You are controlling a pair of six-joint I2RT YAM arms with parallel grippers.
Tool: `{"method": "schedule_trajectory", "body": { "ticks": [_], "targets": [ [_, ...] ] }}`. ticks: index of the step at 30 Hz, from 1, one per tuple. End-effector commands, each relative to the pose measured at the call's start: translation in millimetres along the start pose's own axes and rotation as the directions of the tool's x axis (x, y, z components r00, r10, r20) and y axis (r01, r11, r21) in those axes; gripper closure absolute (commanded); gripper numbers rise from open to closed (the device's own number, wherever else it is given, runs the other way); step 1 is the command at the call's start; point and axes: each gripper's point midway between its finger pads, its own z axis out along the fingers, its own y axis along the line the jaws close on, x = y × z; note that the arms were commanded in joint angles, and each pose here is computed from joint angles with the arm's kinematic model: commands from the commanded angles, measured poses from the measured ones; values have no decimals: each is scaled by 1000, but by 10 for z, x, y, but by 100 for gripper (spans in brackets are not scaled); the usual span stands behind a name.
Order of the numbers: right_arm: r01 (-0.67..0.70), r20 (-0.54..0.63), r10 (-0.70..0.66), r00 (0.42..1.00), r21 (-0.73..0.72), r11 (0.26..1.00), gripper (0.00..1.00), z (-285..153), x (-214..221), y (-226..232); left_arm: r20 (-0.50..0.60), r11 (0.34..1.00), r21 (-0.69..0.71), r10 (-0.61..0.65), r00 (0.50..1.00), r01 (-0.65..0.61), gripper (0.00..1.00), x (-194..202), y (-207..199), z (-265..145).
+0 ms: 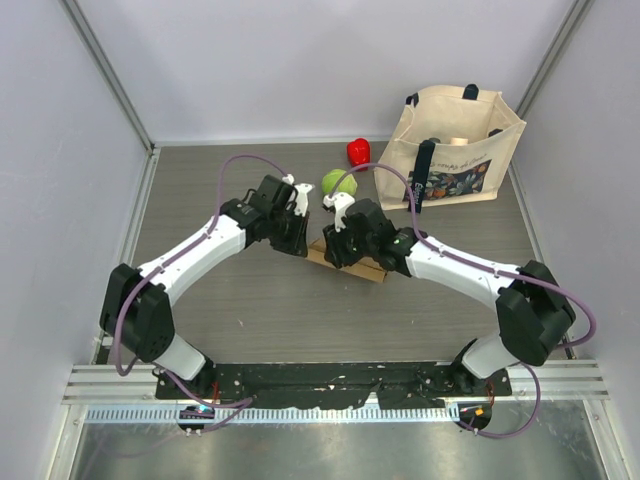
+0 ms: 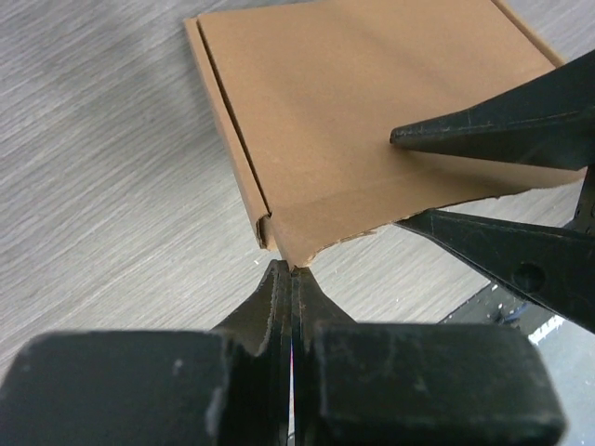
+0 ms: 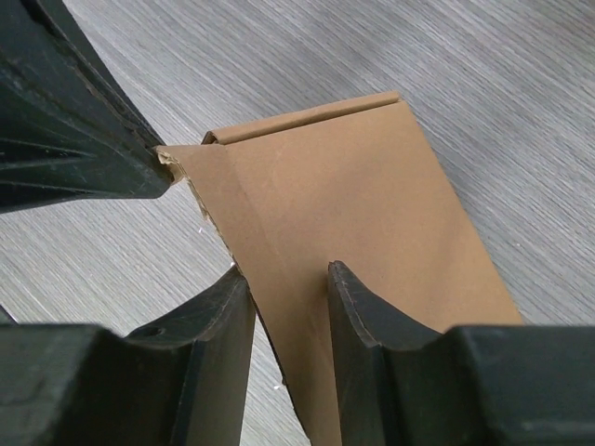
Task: Fold the paper box
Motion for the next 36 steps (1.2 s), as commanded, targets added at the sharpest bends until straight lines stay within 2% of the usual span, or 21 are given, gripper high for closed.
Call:
{"method": "schedule_trajectory", "body": {
  "ticks": [1, 9, 11, 12, 14, 15, 16, 21, 23, 24, 25, 27, 28, 30, 31, 34, 36],
  "targets": [
    [-87, 9, 87, 996, -7, 996, 64, 59, -120, -83, 36, 1000, 4, -11, 999, 11, 100, -162, -36, 69],
    [-142, -4, 142, 990, -66, 988, 66, 57, -175, -175, 33, 995, -89, 48, 998, -45, 100, -233, 143, 87],
    [-115, -6, 115, 993, -86, 990, 58, 29, -177, -142, 40, 995, -91, 54, 998, -50, 100, -256, 142, 78],
    [-95, -6, 95, 995, -82, 992, 50, 29, -131, -155, 38, 994, -91, 57, 998, -53, 100, -248, 147, 84],
    [-63, 4, 63, 998, -78, 995, 46, 0, -108, -121, 31, 995, -88, 52, 998, -49, 100, -217, 152, 109],
    [-57, 14, 57, 998, -31, 998, 44, 3, -86, -180, 29, 995, -85, 47, 998, -45, 100, -209, 156, 127],
    [-53, 20, 53, 998, -10, 999, 39, -5, -80, -199, 28, 996, -75, 46, 999, -43, 100, -200, 137, 139],
    [-29, 64, 30, 998, -13, 999, 30, -114, -132, -67, -4, 998, -60, 28, 1000, -29, 100, -103, 133, 192],
    [-58, 54, 59, 997, -18, 998, 28, -153, -110, -27, -43, 996, -84, 14, 999, -18, 93, 19, 195, 198],
    [-74, 46, 74, 996, -22, 997, 26, -220, -83, -12, -50, 996, -87, 11, 999, -15, 87, 71, 209, 191],
    [-112, 47, 113, 992, -27, 993, 25, -260, -69, 19, -50, 996, -90, 5, 999, -9, 74, 168, 223, 129],
    [-142, 57, 143, 988, -27, 990, 23, -430, -39, 39, -27, 996, -89, -4, 1000, 1, 63, 224, 236, 31],
    [-166, 66, 168, 984, -25, 986, 22, -492, -31, 45, -10, 997, -81, -2, 1000, 1, 53, 292, 223, -61],
    [-249, 81, 246, 966, 31, 968, 20, -600, 55, -43, -2, 998, -55, -5, 1000, 5, 44, 349, 186, -171],
    [-288, 116, 280, 953, 53, 956, 19, -699, 13, -133, -6, 999, -44, -5, 1000, 4, 31, 378, 174, -212],
    [-483, 156, 460, 874, 192, 854, 19, -749, 174, -539, 53, 999, -35, -38, 998, 40, 22, 280, 224, -319],
    [-614, 203, 580, 789, 265, 743, 22, -743, 348, -897, 98, 994, 4, -108, 989, 108, 18, 92, 254, -278]
  ]
}}
